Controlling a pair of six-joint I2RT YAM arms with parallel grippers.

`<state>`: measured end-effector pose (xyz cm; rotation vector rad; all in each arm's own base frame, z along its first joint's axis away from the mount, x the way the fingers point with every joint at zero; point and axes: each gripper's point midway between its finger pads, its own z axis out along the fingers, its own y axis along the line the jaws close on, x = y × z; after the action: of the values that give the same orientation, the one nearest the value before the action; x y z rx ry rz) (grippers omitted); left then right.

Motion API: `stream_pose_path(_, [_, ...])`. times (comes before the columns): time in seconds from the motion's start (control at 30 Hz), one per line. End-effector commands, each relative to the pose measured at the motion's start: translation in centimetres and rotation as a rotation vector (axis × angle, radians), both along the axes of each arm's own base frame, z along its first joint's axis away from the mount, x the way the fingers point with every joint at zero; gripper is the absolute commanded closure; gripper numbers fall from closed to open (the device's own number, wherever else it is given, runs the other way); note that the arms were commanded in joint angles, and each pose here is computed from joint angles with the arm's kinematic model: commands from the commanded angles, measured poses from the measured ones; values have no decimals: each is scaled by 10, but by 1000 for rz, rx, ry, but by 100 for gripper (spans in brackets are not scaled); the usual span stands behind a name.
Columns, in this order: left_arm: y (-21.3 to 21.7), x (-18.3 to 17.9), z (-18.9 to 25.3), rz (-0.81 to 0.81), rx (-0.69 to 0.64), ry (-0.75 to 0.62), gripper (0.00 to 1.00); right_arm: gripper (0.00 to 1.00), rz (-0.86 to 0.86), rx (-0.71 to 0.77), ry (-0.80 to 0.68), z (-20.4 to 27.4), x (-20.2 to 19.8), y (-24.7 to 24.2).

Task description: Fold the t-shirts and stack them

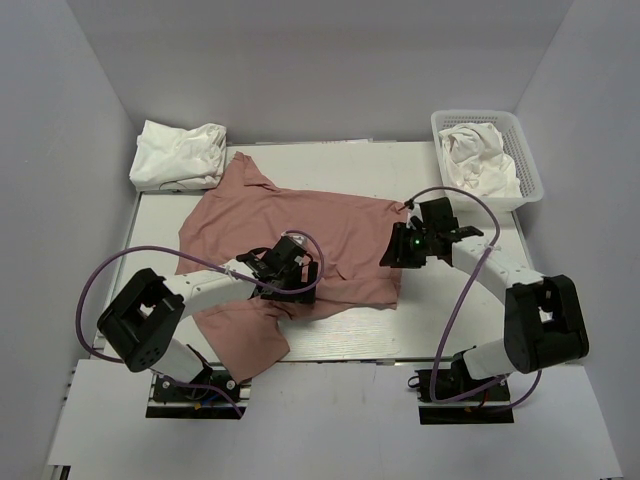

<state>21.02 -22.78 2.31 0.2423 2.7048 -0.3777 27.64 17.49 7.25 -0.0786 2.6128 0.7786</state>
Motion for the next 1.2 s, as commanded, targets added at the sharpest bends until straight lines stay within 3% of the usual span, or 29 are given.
stream_pose_path(0.0, [43, -44, -32, 14, 164, 166, 0, 55, 18, -67, -20, 8, -5, -11])
stream_pose_path(0.13, [43, -44, -32, 14, 164, 166, 0, 42, 86, -58, 9, -3, -28, -5])
stream_pose_path(0.33, [41, -42, -32, 14, 164, 166, 0, 46, 128, -66, 60, -26, -47, 3])
stream_pose_path(0.37, [41, -42, -32, 14, 164, 166, 0, 52, 134, -52, 51, -25, -46, 6])
stream_pose_path(0.5, [42, -43, -34, 14, 171, 173, 0, 96, 150, -23, -2, -14, -36, 19])
stream_pose_path(0.53, [42, -43, -34, 14, 171, 173, 0, 100, 136, -16, -21, -9, -33, 19])
stream_pose_path(0.73, [43, -42, -30, 26, 168, 160, 0, 100, -20, -7, -126, 29, -1, 16])
stream_pose_path(0.93, [50, -32, -24, 68, 190, 139, 0, 100, -194, -81, -84, 34, 33, -1])
stream_pose_path(1.1, [44, -17, -11, 91, 188, 94, 0, 100, -190, -103, -52, 37, 63, 1])
stream_pose_path(1.13, [44, -14, -11, 96, 197, 87, 0, 100, -181, -149, -7, 16, 67, -5])
stream_pose_path(1.17, [41, -11, -8, 96, 188, 79, 0, 100, -159, -158, -53, 26, 82, -4])
